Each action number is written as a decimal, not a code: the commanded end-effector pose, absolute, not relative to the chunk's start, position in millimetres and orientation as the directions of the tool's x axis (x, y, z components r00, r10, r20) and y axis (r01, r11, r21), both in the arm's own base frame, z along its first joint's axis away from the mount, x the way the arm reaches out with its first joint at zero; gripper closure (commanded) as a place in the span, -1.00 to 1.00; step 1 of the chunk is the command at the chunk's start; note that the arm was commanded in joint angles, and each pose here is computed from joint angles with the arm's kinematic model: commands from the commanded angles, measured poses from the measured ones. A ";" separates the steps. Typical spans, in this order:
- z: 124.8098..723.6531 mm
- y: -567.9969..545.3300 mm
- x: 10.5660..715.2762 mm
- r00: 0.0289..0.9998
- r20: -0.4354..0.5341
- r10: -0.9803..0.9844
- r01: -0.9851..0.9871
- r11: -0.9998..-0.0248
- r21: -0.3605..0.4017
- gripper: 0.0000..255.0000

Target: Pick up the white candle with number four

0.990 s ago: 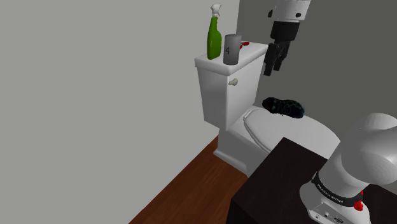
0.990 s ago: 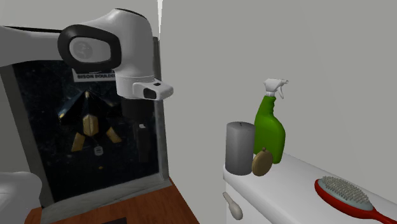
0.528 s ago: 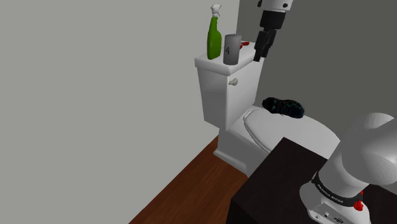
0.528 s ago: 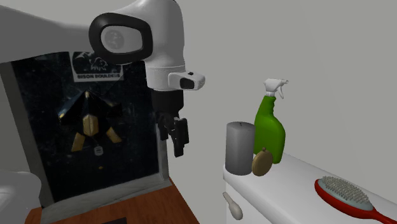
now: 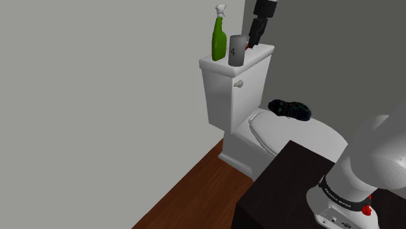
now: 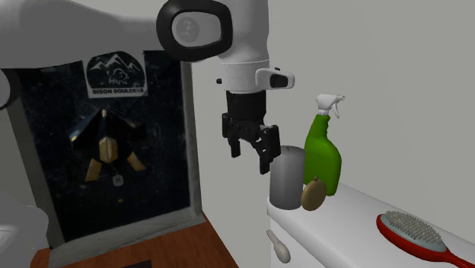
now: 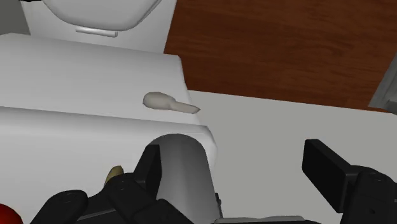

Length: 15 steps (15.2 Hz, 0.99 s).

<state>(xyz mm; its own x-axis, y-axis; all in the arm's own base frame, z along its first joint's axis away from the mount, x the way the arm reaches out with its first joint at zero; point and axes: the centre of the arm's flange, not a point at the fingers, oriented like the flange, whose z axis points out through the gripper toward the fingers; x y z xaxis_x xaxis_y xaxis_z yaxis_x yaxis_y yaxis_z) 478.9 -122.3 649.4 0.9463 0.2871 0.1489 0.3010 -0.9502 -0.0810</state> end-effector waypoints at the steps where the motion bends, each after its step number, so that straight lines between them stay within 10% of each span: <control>1: 659.5 -134.3 500.6 0.934 0.170 0.315 0.331 -0.941 -0.073 -1.00; 14: 634.9 -149.2 534.0 0.912 0.202 0.356 0.375 -0.925 -0.061 -1.00; 15: 635.0 -149.3 534.1 0.912 0.202 0.356 0.375 -0.925 -0.061 1.00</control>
<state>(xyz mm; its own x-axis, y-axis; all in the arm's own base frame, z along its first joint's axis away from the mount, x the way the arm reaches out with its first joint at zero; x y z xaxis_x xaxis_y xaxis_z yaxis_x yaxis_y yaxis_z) 534.1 -149.4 636.4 0.9121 0.3563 0.2027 0.3750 -0.9250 -0.0611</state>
